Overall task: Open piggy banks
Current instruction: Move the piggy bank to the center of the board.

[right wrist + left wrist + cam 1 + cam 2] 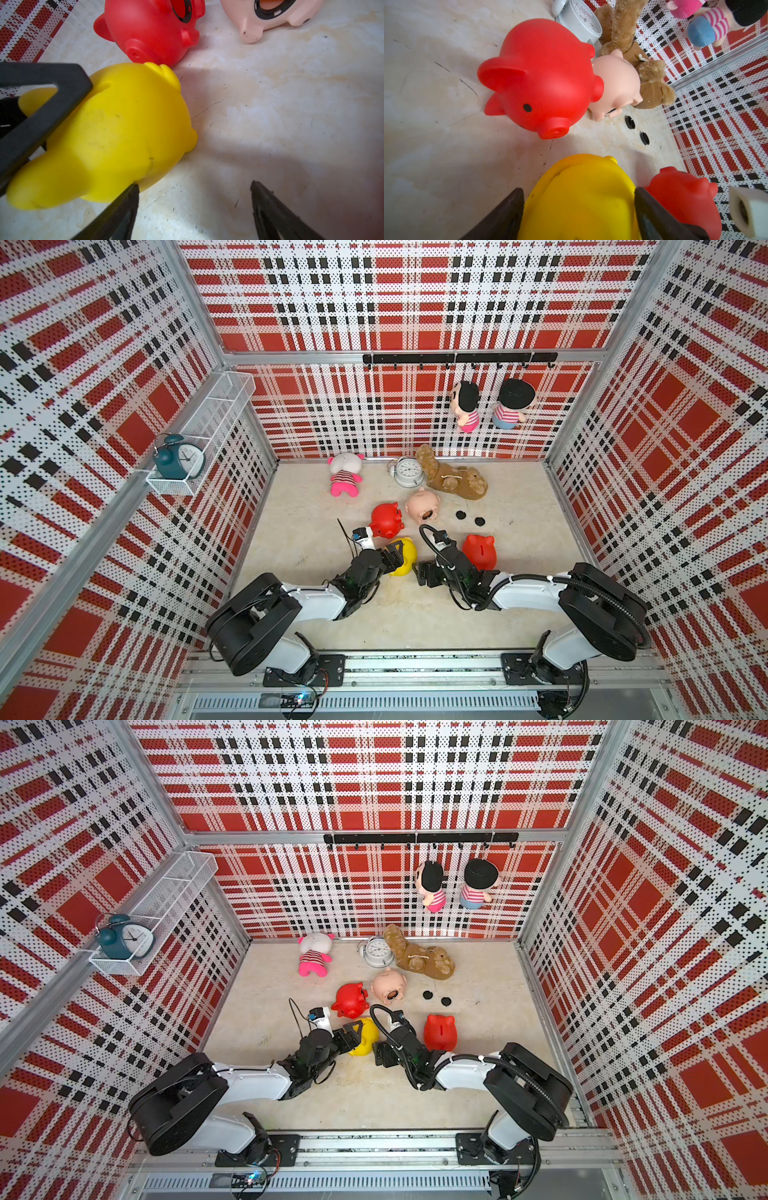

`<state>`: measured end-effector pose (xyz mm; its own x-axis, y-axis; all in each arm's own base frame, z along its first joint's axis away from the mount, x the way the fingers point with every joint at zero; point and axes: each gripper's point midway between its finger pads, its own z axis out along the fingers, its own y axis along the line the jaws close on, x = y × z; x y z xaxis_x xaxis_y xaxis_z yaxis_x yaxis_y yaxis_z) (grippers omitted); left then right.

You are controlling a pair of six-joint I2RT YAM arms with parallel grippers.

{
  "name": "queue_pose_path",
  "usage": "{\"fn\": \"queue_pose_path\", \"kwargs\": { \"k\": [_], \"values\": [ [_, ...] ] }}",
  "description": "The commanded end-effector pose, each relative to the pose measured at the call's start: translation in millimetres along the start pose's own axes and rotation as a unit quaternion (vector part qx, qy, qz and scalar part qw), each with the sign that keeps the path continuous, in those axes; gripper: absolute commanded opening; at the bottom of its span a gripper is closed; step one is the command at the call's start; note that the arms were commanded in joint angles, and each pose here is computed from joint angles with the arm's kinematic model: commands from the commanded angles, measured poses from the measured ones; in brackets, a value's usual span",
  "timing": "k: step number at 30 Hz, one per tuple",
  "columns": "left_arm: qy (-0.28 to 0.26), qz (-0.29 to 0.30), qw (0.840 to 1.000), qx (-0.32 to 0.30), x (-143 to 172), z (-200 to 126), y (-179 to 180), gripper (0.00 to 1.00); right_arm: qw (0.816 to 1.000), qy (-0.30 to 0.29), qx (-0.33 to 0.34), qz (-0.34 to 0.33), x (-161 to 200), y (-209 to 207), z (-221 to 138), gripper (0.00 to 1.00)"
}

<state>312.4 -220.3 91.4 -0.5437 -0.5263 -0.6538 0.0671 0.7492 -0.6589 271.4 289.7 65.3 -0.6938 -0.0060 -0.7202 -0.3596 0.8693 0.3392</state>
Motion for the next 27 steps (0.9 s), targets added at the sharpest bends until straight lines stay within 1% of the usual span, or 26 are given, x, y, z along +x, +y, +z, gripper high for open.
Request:
{"fn": "queue_pose_path", "kwargs": {
  "k": [1,6,9,16,21,23,24,27],
  "values": [
    [0.025,0.000,1.000,0.017,15,2,2,0.75,1.000,-0.013,0.002,-0.002,-6,-2,-5,0.83],
    [0.032,-0.016,0.999,0.006,20,2,13,0.63,1.000,-0.013,0.009,-0.006,-5,-7,-7,0.82],
    [0.038,-0.054,0.998,-0.001,22,-3,26,0.57,1.000,-0.021,0.012,-0.011,-10,-9,-10,0.82],
    [0.043,-0.131,0.990,-0.016,23,-20,50,0.47,0.999,-0.041,0.016,-0.022,-27,-9,-15,0.78],
    [0.036,-0.177,0.983,-0.027,18,-27,65,0.48,0.998,-0.050,0.005,-0.023,-35,-3,-15,0.76],
    [0.032,-0.182,0.982,-0.037,15,-29,71,0.49,0.998,-0.054,0.003,-0.022,-38,-1,-13,0.76],
    [0.029,-0.185,0.982,-0.041,13,-29,74,0.49,0.998,-0.051,-0.007,-0.038,-37,3,-12,0.76],
    [0.028,-0.189,0.980,-0.051,11,-30,81,0.51,0.997,-0.053,-0.036,-0.038,-41,16,-9,0.76]
  ]
}}
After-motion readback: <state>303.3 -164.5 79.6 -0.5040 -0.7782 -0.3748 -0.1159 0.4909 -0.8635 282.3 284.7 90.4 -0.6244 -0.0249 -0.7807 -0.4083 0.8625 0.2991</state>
